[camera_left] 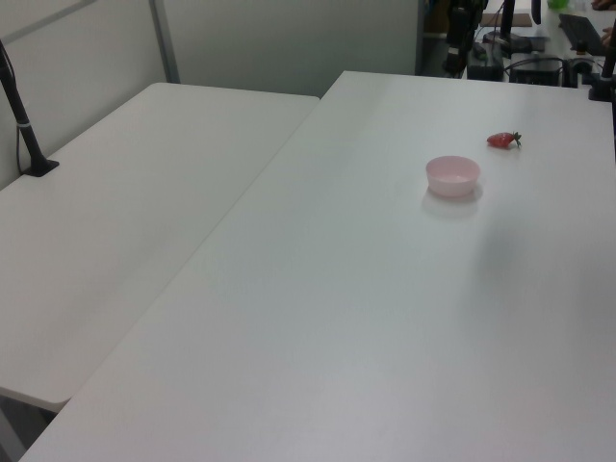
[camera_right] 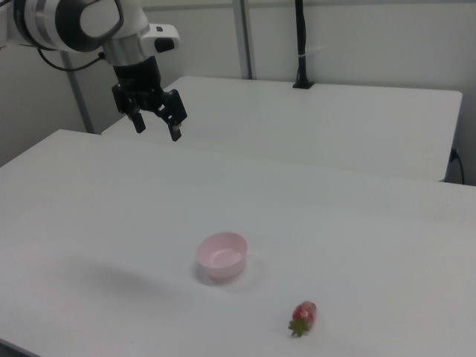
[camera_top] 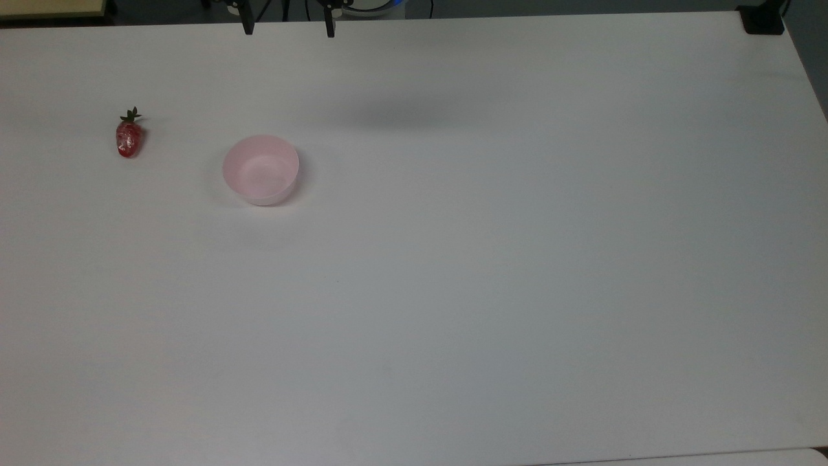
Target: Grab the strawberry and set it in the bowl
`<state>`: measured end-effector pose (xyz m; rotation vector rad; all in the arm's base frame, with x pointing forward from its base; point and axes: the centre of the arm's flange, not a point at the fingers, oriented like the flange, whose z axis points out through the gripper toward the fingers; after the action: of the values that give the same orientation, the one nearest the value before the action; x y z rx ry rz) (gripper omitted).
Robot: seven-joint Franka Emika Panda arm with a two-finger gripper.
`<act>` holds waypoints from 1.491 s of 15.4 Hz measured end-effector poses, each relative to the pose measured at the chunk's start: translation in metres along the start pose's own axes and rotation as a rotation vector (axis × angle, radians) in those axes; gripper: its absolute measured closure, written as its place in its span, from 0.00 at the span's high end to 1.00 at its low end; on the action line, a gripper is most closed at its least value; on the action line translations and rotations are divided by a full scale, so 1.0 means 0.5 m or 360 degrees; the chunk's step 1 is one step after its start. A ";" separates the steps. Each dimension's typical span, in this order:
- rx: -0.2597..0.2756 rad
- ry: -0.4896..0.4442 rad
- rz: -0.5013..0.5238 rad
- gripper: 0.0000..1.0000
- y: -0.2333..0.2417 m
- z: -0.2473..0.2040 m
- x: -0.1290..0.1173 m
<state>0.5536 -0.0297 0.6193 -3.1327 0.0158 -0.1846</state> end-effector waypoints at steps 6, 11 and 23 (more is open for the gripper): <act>0.0002 -0.0015 -0.0034 1.00 -0.010 0.007 -0.002; 0.0002 -0.0016 -0.0034 1.00 -0.011 0.007 -0.002; 0.0002 -0.0016 -0.0034 1.00 -0.011 0.007 -0.002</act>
<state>0.5532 -0.0243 0.6155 -3.1337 -0.0180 -0.1689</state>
